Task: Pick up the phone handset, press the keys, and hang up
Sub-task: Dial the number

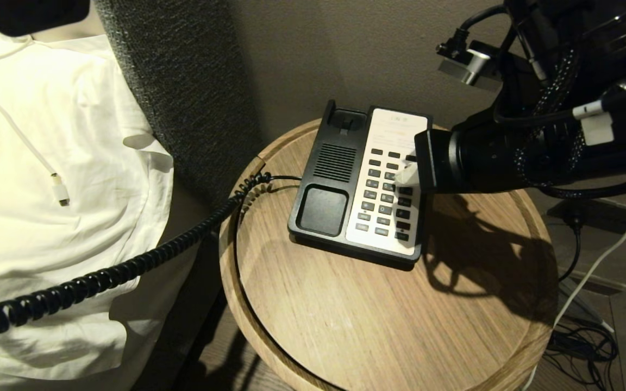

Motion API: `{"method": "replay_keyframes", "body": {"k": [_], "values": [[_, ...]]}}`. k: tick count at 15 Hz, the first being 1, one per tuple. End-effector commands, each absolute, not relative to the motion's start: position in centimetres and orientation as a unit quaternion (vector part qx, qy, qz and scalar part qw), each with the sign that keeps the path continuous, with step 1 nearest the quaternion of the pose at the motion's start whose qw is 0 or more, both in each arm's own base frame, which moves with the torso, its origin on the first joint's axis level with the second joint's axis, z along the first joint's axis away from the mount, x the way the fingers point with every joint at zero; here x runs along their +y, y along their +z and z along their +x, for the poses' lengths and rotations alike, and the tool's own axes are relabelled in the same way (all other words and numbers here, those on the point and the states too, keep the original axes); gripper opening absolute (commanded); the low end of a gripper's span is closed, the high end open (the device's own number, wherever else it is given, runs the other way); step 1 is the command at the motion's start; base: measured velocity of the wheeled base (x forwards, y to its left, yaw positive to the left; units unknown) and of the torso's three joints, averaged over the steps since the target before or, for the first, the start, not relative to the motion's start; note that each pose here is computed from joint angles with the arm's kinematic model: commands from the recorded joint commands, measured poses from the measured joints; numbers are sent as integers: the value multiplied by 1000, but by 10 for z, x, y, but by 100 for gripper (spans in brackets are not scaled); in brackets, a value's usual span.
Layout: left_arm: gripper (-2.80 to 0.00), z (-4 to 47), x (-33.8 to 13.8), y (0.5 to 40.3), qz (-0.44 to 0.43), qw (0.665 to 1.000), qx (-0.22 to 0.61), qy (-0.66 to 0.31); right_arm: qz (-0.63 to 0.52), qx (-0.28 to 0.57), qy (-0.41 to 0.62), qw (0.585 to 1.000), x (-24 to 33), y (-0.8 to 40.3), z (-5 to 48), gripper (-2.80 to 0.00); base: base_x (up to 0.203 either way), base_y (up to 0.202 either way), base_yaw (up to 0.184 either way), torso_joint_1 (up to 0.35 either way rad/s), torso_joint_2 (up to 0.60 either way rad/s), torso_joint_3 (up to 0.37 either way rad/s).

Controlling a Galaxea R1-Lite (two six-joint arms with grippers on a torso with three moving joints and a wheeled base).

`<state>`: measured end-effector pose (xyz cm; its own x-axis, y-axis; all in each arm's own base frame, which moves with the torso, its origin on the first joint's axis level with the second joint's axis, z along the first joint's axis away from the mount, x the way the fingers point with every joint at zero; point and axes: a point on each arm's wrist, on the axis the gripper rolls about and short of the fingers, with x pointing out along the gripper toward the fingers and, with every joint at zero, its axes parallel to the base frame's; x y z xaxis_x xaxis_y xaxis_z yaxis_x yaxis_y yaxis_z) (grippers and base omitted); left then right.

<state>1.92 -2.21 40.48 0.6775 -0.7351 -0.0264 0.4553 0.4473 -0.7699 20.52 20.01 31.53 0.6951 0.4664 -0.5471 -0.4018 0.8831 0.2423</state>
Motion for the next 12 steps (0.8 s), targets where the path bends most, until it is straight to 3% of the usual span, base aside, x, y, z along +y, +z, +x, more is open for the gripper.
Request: {"method": "replay_keyframes", "body": {"k": [1, 12], "values": [[-280, 19, -22, 404, -387, 830, 184, -357, 51, 314, 236, 918, 202, 314, 206, -280, 0, 0, 0, 0, 0, 0], [-280, 19, -22, 403, -386, 831, 185, -356, 48, 324, 238, 914, 207, 307, 212, -280, 0, 0, 0, 0, 0, 0]]}}
